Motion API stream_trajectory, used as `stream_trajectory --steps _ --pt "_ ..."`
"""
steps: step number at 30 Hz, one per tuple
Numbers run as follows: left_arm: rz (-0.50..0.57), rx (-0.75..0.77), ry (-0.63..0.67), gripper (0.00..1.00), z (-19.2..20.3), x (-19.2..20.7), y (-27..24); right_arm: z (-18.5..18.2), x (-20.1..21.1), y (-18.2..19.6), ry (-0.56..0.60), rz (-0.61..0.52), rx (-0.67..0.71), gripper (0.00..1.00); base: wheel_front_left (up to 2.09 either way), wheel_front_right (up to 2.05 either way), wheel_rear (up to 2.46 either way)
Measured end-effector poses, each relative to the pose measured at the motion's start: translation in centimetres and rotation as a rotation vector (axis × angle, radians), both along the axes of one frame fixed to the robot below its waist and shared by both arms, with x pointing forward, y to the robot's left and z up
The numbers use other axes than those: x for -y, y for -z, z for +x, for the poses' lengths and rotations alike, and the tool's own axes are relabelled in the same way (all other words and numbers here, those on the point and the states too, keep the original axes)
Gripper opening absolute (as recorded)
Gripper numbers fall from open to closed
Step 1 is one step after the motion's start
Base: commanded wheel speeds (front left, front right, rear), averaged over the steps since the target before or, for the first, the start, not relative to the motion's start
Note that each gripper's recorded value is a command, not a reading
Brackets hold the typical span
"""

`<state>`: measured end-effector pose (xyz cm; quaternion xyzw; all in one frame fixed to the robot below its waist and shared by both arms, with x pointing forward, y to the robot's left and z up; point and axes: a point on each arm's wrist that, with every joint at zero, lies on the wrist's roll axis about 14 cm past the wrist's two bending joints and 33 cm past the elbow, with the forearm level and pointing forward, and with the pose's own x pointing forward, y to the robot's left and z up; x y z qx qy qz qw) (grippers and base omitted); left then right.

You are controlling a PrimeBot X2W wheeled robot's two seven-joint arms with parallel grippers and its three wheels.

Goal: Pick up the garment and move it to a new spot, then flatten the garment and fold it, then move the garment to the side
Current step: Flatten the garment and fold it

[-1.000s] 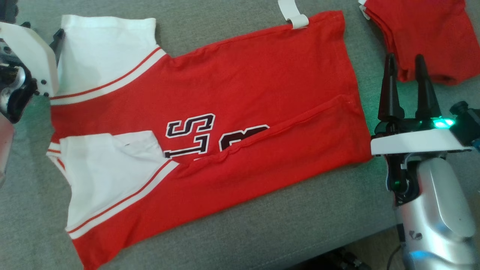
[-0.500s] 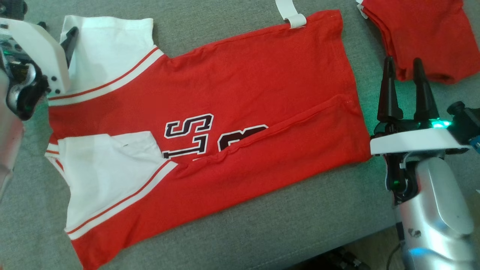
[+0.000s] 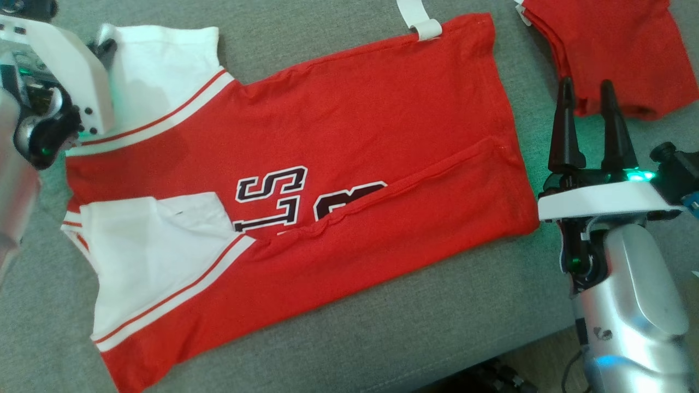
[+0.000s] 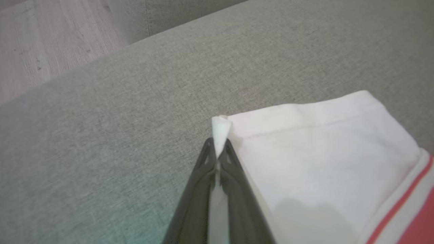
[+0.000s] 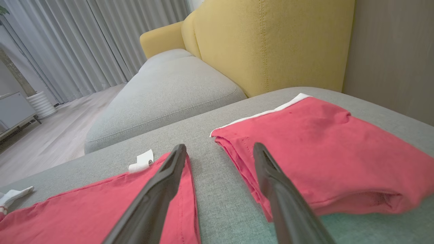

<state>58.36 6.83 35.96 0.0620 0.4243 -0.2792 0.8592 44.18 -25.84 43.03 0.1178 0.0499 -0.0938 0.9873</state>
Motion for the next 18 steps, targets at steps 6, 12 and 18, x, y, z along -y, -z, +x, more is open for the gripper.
stream_trajectory --steps 6,12,18 --pt "-0.050 0.106 -0.016 0.00 0.4 0.0 -2.3 0.7 -0.5 -1.2 -0.028 -0.046 0.024 1.00 0.00 0.00 0.00" --pt "-0.175 0.323 0.007 0.00 0.7 1.6 -7.7 3.4 -1.6 -4.1 -0.091 -0.133 0.047 1.00 0.00 0.00 0.00" --pt "-0.266 0.490 0.038 0.00 -0.4 2.0 -12.5 5.6 -3.9 -3.7 -0.200 -0.166 -0.072 1.00 0.00 0.00 0.00"
